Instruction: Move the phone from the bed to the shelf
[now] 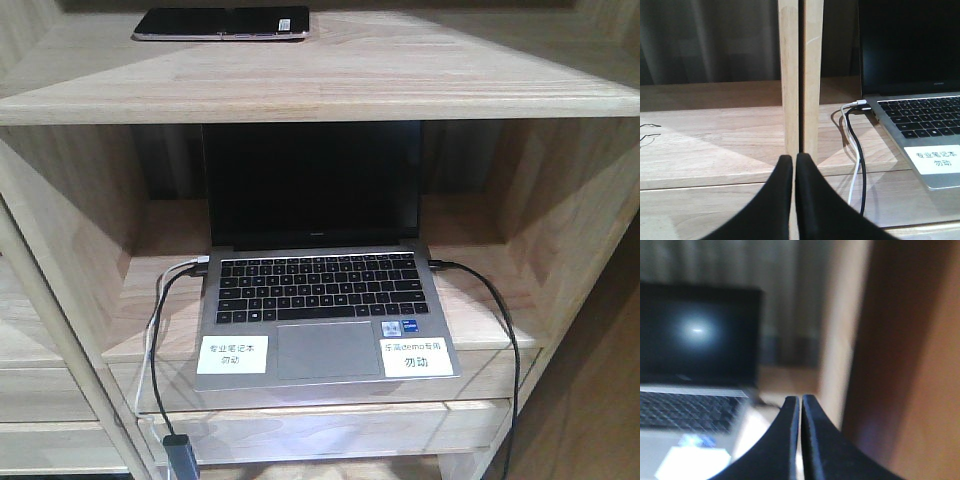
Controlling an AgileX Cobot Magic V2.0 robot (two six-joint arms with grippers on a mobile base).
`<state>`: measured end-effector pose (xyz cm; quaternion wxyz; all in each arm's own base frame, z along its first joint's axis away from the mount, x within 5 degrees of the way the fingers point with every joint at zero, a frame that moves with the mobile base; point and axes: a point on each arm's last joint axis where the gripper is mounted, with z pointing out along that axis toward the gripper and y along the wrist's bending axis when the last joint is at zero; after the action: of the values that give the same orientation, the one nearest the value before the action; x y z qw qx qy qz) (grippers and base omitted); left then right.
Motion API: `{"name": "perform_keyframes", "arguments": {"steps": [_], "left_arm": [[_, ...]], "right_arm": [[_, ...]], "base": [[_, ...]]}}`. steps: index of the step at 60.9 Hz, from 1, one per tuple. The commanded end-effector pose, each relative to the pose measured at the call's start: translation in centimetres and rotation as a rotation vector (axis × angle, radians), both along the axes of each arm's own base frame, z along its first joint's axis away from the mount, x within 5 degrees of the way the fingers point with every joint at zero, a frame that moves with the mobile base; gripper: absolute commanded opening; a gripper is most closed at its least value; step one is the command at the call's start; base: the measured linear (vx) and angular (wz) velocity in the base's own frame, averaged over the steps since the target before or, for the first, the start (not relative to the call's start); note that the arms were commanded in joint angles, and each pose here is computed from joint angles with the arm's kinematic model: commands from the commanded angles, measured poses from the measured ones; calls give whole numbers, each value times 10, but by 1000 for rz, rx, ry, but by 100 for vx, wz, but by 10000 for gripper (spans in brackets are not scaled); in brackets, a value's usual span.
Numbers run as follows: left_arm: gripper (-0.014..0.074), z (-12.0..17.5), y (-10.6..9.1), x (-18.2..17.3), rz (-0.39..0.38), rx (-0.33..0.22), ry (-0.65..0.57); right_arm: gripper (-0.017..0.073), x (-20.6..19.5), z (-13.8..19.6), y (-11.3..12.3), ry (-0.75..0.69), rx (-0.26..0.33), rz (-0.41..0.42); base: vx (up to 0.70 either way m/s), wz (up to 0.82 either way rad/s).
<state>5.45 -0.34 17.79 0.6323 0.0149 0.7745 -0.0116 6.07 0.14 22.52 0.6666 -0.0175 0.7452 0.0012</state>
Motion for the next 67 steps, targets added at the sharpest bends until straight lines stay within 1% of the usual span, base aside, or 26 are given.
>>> {"name": "perform_keyframes", "arguments": {"steps": [1,8,11,12,16,67], "left_arm": [[1,6,0,1,6,-14,-76],[1,6,0,1,6,-14,-76],[1,6,0,1,6,-14,-76],[1,6,0,1,6,-14,-76],[1,6,0,1,6,-14,-76],[1,6,0,1,6,-14,-76]], "right_arm": [[-8,-2,-1,-2,-101,10,-29],[-8,-5,-20,-2,-142,22,-41],[-8,-4,-26,-3,-160,42,-49],[-8,-4,-27,-3,-145,46,-49],[-8,-4,-28,-3,-130,37,-49],[-8,-4,-28,-3,-130,38,-47]], "base": [[0,0],[0,0],[0,0],[0,0],[0,0],[0,0]]}}
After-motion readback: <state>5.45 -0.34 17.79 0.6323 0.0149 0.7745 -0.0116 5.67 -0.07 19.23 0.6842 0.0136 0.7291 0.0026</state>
